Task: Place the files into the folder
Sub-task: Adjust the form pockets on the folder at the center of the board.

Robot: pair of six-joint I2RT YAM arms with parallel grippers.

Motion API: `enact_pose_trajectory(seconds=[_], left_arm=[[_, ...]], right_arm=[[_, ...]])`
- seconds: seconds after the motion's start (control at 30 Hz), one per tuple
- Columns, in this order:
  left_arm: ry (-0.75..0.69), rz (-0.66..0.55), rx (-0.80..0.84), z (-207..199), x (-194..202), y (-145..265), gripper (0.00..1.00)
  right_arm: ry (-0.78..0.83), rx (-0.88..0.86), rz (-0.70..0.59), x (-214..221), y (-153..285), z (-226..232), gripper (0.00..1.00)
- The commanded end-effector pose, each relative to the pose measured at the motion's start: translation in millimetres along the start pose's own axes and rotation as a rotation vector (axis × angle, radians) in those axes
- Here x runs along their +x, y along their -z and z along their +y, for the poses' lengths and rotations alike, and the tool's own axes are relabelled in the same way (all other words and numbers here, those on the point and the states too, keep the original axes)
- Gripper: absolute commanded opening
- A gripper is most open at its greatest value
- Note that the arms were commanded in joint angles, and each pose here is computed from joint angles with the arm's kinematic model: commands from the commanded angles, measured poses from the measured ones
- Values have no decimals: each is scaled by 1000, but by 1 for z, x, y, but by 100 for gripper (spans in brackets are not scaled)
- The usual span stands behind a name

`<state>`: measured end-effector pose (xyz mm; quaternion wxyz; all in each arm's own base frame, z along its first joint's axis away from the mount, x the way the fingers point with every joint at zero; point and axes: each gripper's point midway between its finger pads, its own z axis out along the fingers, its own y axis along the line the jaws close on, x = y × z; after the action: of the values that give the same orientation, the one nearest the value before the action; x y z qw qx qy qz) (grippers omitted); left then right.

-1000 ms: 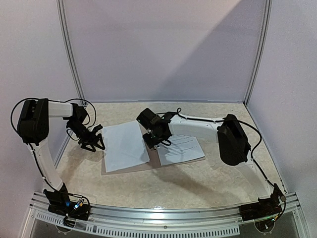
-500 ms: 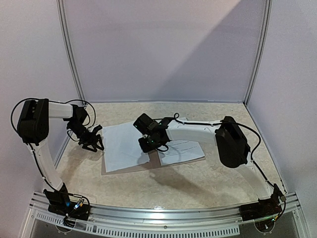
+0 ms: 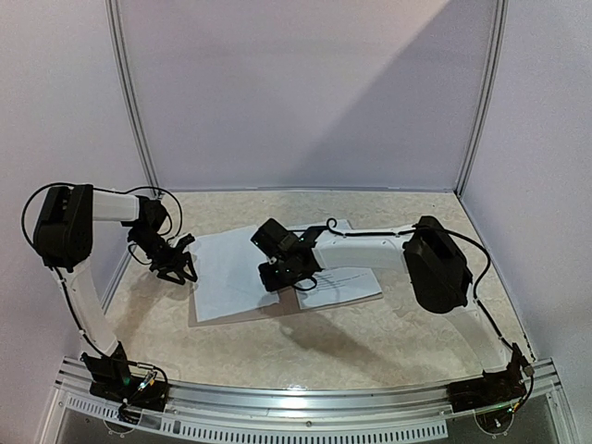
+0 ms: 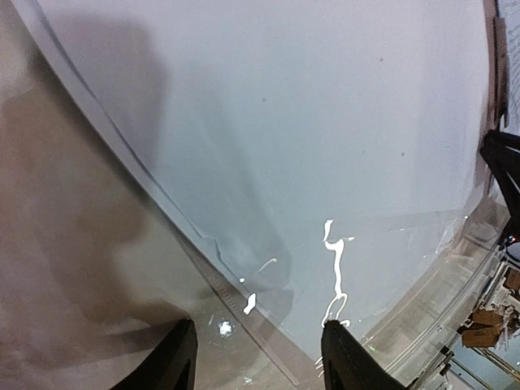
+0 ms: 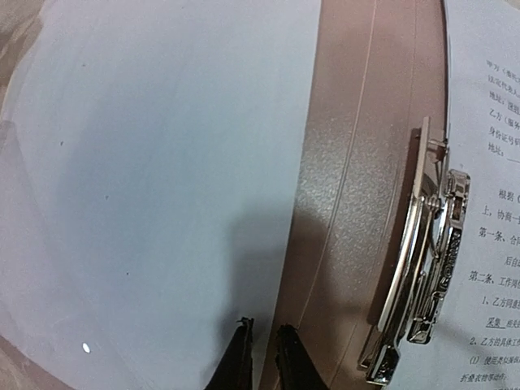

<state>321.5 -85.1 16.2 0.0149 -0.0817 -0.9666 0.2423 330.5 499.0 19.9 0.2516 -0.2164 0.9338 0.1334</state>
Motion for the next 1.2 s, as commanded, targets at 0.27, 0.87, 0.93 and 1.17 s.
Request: enact_pose_trajectory(seconds=[0.27,0.87,0.93,1.17], left_arm=[[17,57,-7,7,11,-21,55],[-31,4,-35,3,5,-2,56],[-37,-5,-40,2,5,1,56],[-41,-9,-43,2,4,1,56]], right_arm=[[-129,-282,93,45,38,55,4],[0,-121,-88,-21,99,39,34],[6,0,-132,-30,105,17,46],[30,243,-102,-35,64,-43,73]])
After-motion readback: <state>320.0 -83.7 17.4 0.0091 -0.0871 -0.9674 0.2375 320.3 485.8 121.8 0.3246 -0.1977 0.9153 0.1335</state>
